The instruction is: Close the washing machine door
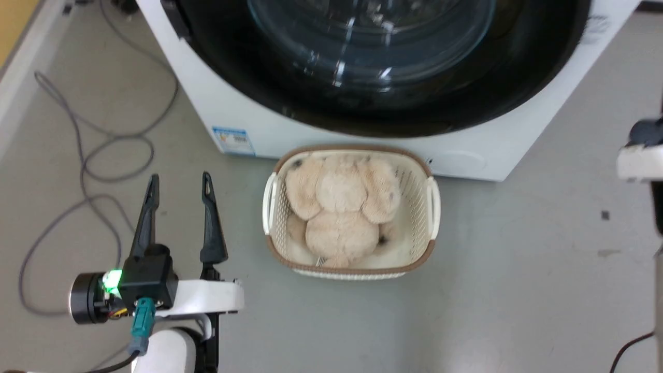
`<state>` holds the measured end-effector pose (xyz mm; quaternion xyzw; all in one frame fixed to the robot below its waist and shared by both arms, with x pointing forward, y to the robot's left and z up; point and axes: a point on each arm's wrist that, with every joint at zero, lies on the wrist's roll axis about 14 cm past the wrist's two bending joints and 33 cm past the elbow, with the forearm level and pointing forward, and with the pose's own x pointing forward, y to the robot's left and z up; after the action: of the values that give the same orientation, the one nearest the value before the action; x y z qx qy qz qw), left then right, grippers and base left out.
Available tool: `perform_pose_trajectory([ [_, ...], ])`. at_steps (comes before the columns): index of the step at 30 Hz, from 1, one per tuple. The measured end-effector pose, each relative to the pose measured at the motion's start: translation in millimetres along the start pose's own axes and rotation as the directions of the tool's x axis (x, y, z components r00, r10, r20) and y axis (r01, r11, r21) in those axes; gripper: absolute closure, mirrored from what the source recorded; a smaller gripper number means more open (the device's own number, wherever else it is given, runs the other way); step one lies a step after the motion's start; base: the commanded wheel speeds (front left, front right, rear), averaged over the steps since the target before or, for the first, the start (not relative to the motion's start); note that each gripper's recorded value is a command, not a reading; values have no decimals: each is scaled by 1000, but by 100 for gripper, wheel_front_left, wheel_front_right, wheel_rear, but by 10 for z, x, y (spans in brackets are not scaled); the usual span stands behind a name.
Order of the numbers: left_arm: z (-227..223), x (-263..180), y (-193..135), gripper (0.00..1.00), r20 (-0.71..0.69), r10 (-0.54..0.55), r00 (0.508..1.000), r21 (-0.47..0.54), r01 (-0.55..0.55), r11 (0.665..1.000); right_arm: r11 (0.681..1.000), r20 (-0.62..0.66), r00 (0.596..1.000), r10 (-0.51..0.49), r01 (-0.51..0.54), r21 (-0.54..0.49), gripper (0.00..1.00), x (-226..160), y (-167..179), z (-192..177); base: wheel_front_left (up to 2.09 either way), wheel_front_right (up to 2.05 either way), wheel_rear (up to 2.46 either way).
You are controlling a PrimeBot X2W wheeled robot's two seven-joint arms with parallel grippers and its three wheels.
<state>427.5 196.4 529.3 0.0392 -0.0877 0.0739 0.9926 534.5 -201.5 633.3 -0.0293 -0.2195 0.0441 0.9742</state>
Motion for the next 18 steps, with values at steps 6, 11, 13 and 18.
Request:
perform_pose_trajectory([
  [6,115,-117,-8,0,19,-14,1000,3,14,1000,1000,50,999,-12,12,-5,100,-307,64,324,0,0,0],
  [11,172,-227,-19,0,26,-25,999,5,25,1000,1000,17,1000,0,0,17,26,-600,196,330,0,0,0],
  [13,192,-266,-25,0,29,-29,999,5,29,1000,999,-11,1000,17,-16,33,0,-725,290,282,0,0,0],
  [18,240,-335,-38,0,37,-39,999,5,38,999,998,-61,998,28,-25,62,0,-972,401,209,0,0,0],
])
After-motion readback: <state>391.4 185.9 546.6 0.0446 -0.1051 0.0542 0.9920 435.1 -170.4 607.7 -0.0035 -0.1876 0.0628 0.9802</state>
